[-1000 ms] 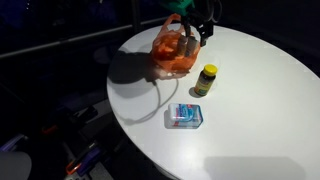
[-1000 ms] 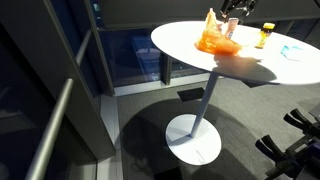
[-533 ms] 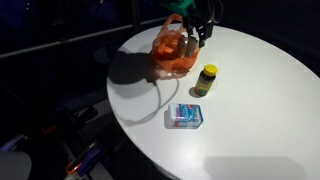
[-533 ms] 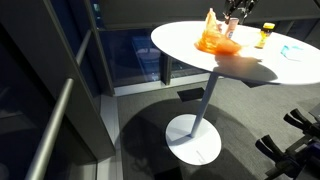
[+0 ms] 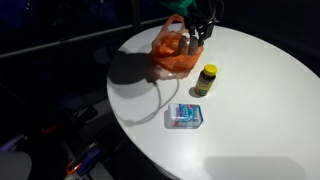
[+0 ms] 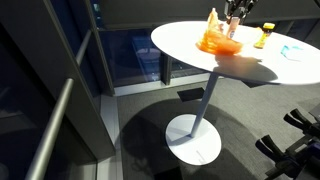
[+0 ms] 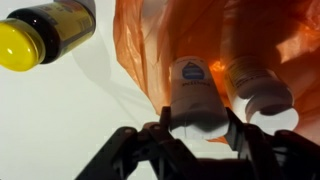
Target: Remove the white bottle from the orange plastic bag and put it on the table
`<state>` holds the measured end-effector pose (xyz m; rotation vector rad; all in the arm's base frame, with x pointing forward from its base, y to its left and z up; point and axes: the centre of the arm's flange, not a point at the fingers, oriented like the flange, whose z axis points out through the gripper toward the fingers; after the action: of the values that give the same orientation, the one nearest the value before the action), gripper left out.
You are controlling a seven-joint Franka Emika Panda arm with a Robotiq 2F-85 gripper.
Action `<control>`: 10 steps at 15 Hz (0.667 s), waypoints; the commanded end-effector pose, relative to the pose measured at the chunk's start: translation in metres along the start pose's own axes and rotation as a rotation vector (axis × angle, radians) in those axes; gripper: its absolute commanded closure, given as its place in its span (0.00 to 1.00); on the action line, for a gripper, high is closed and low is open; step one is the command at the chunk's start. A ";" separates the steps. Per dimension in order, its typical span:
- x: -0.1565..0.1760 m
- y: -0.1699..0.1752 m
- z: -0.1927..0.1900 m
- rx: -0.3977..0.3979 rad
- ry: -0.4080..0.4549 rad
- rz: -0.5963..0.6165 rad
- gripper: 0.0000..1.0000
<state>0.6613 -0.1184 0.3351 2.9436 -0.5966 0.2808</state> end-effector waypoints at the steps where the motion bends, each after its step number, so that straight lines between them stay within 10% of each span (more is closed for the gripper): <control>1: 0.011 0.007 -0.026 0.006 0.022 0.023 0.73; 10: 0.045 0.054 -0.082 0.050 0.073 0.135 0.73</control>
<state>0.6642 -0.1534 0.4027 2.9332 -0.7255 0.4041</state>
